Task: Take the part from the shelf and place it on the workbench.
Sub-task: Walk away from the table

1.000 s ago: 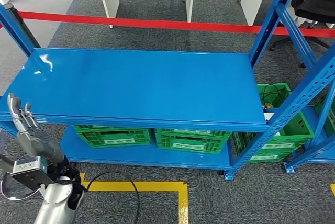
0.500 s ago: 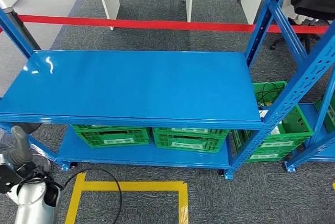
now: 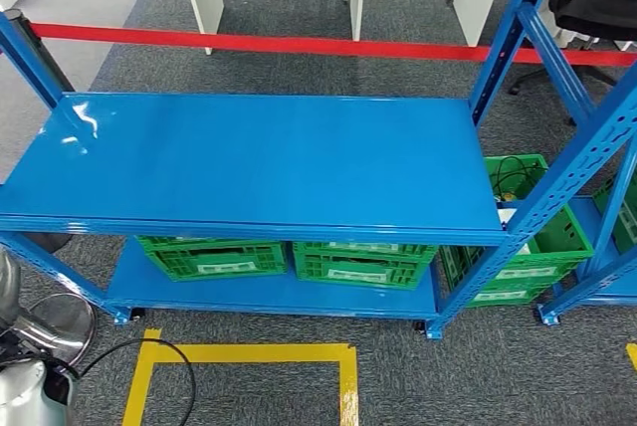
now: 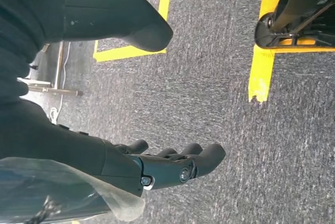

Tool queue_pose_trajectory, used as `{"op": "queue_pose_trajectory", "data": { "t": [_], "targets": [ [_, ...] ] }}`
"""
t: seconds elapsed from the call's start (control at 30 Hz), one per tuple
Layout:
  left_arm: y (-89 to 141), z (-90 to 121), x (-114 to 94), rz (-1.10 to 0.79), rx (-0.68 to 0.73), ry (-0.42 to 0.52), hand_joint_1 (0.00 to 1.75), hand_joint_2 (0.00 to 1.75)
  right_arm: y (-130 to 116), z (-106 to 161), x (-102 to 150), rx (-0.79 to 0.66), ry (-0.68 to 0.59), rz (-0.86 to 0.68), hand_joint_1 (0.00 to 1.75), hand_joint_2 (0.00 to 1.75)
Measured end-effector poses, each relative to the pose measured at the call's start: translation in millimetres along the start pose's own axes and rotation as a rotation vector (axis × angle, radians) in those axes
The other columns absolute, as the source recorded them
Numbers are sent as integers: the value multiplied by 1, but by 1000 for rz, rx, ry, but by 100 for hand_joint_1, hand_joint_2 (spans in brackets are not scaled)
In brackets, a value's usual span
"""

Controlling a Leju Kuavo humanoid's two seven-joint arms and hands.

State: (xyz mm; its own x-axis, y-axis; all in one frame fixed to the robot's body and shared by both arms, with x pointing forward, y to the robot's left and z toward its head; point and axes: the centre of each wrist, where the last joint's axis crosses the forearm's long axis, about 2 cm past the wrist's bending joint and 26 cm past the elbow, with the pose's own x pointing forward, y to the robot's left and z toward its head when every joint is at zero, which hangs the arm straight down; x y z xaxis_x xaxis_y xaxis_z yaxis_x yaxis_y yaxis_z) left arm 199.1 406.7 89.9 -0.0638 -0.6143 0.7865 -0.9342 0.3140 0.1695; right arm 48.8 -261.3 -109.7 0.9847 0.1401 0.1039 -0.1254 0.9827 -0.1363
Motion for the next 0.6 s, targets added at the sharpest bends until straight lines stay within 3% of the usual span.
{"op": "queue_pose_trajectory", "data": {
  "t": [0.17,0.37,0.6],
  "targets": [
    [14,10,-43,-170,-51,86,0,175,0,0,0,-3,0,5,0,175],
    [32,37,-95,-477,-298,149,0,175,-2,0,1,-17,-3,2,0,175],
    [58,73,-121,-634,-421,315,0,175,-1,0,-1,-16,-1,1,0,175]
  ]
}}
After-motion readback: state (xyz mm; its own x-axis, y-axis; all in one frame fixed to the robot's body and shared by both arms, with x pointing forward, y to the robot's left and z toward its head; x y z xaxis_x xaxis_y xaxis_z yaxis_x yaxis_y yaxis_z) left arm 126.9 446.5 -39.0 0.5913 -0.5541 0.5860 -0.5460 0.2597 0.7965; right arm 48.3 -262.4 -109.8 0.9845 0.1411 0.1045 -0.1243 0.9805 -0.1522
